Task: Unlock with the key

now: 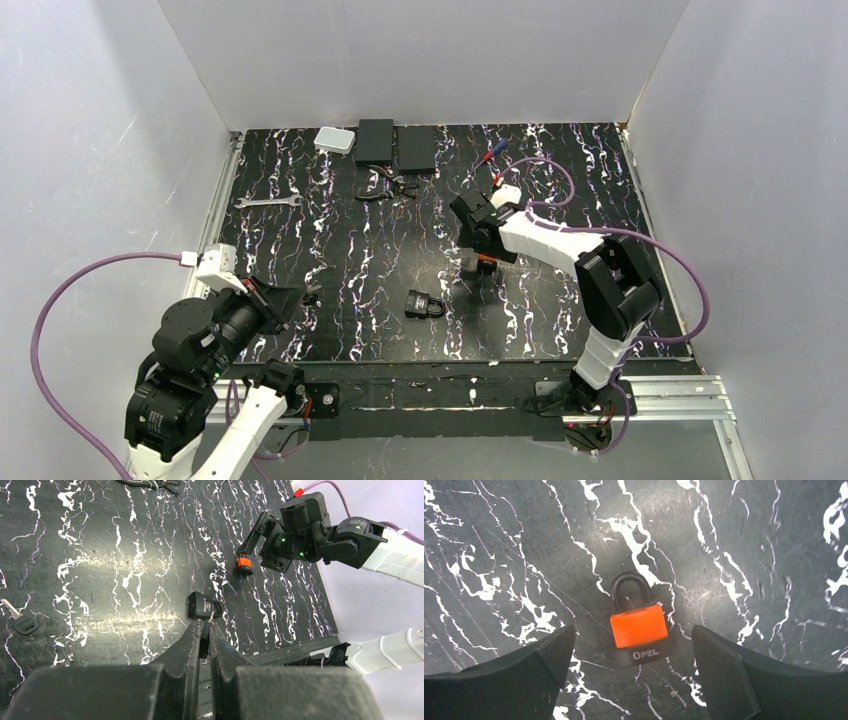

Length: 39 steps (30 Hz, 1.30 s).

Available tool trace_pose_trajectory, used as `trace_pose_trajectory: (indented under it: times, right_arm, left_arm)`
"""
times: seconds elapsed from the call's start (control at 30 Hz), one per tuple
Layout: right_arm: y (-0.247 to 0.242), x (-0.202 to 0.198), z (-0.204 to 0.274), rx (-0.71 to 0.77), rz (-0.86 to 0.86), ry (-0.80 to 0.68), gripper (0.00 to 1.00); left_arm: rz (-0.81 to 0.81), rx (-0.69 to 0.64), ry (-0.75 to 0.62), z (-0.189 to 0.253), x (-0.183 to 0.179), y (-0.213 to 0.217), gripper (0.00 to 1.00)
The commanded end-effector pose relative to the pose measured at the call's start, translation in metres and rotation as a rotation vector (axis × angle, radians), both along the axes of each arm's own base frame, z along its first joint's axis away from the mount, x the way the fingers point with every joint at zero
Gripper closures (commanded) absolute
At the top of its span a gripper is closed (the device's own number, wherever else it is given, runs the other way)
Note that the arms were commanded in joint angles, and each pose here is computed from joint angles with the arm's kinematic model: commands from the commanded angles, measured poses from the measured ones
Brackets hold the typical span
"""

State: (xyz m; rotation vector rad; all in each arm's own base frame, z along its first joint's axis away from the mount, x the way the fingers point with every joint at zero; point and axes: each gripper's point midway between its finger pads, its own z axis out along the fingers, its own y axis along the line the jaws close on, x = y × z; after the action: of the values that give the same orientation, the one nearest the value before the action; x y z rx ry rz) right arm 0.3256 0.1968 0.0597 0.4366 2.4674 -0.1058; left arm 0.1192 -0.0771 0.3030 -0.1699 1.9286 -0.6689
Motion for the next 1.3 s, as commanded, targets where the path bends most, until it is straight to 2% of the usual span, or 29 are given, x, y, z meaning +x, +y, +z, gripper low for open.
trace_pose_trajectory:
  times: [0.0, 0.17, 0.5, 0.73, 0.93, 1.0, 1.2, 1.27]
  right_arm:
    - [0.003, 0.012, 0.007, -0.065, 0.17, 0.003, 0.09]
    - [0.019, 0.001, -0.017, -0.018, 0.28, 0.093, 0.12]
    - [0.021, -0.005, -0.045, -0.032, 0.353, 0.173, 0.33]
    - [0.016, -0.003, -0.047, -0.032, 0.359, 0.188, 0.58]
    - [0.023, 0.006, -0.023, 0.015, 0.349, 0.144, 0.76]
    - [0.026, 0.009, -0.005, 0.048, 0.327, 0.115, 0.78]
    - [0.041, 0.021, 0.06, 0.249, 0.177, -0.012, 0.97]
    - [0.046, 0.022, 0.082, 0.346, 0.109, -0.058, 0.99]
  left_arm:
    - [0.02, 0.005, -0.026, 0.004, 0.006, 0.002, 1.0]
    - [0.018, 0.02, -0.031, 0.005, 0.005, 0.004, 1.0]
    - [0.014, 0.038, -0.032, 0.004, 0.004, 0.005, 1.0]
    - [0.006, 0.045, -0.037, 0.007, 0.004, 0.004, 1.0]
    - [0.002, 0.043, -0.046, 0.011, 0.007, 0.003, 1.0]
    - [0.001, 0.037, -0.05, 0.012, 0.008, 0.002, 1.0]
    - [0.0, 0.016, -0.062, 0.017, 0.012, -0.001, 1.0]
    - [-0.001, 0.012, -0.065, 0.021, 0.015, -0.003, 1.0]
